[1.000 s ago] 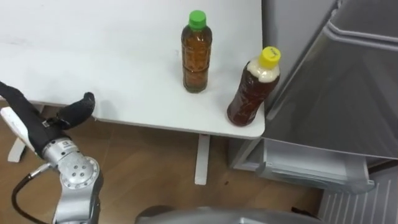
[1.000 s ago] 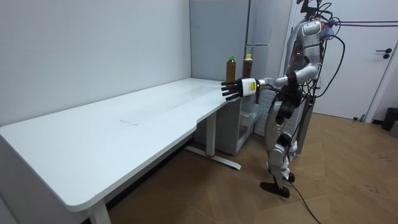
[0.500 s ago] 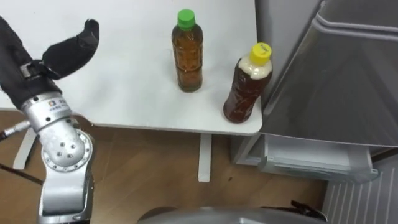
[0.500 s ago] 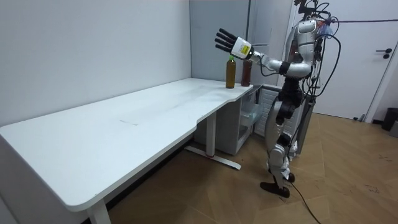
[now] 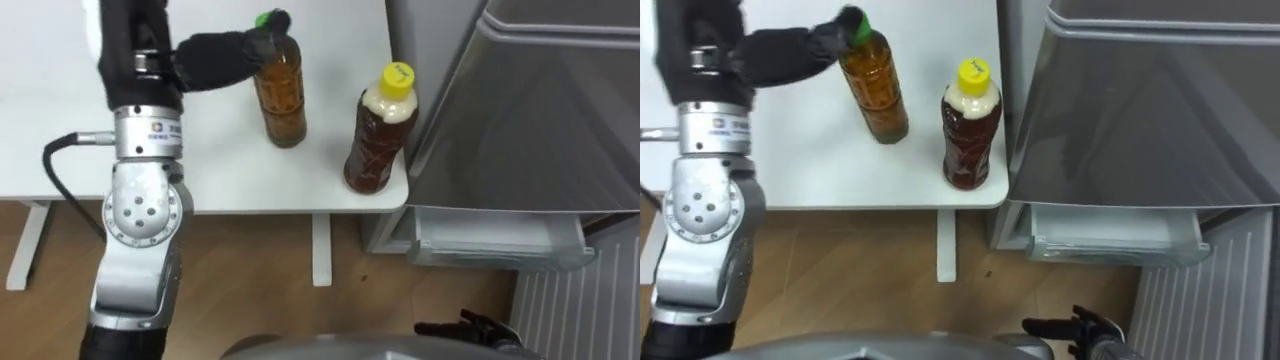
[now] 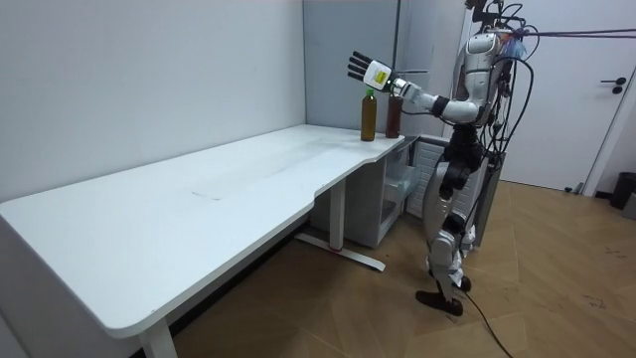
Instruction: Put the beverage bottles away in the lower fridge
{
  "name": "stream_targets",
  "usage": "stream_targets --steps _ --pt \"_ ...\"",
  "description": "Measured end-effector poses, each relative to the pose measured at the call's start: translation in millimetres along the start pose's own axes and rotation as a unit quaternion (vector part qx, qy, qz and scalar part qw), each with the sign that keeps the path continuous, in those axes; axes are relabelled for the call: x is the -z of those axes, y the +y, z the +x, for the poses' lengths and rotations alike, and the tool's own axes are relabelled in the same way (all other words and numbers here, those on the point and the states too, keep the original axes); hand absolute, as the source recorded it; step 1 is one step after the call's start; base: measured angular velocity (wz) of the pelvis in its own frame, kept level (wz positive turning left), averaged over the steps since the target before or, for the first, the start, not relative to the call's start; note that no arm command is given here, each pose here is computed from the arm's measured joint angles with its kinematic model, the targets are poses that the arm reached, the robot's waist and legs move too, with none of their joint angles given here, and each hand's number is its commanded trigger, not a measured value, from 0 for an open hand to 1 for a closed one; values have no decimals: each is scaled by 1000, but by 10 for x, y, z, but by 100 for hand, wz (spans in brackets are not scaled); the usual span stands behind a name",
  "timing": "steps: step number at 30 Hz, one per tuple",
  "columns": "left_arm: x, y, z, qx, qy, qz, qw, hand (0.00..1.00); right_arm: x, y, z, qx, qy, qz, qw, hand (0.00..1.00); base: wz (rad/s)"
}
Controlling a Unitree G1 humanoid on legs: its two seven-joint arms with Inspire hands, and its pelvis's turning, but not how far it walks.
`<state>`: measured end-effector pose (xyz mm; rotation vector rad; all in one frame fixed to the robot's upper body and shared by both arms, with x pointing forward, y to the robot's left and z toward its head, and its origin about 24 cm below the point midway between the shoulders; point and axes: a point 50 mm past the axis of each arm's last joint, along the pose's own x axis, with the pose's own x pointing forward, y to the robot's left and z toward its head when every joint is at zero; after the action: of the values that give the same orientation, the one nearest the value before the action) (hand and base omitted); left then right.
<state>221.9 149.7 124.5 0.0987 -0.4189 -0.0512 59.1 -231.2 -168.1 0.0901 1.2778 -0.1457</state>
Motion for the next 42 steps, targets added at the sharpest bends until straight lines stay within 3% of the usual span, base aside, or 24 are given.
stream_targets --steps 4,11,19,34,42 --pt "-2 -58 29 51 6 -42 998 0 -12 5 2 -2 -2 0 1000 0 -1" --pt "-23 -183 20 125 9 -50 991 0 -41 -1 5 -2 -2 -3 1000 0 0" --pt "-129 -343 127 209 -18 -85 974 0 -47 -41 -2 3 -2 -5 1000 0 -1" --pt "-130 -504 75 282 -12 -119 952 0 -93 -19 8 2 -2 -34 999 0 0" --pt "-109 -507 58 294 -6 -118 949 0 -94 -16 11 2 6 -32 999 0 -3"
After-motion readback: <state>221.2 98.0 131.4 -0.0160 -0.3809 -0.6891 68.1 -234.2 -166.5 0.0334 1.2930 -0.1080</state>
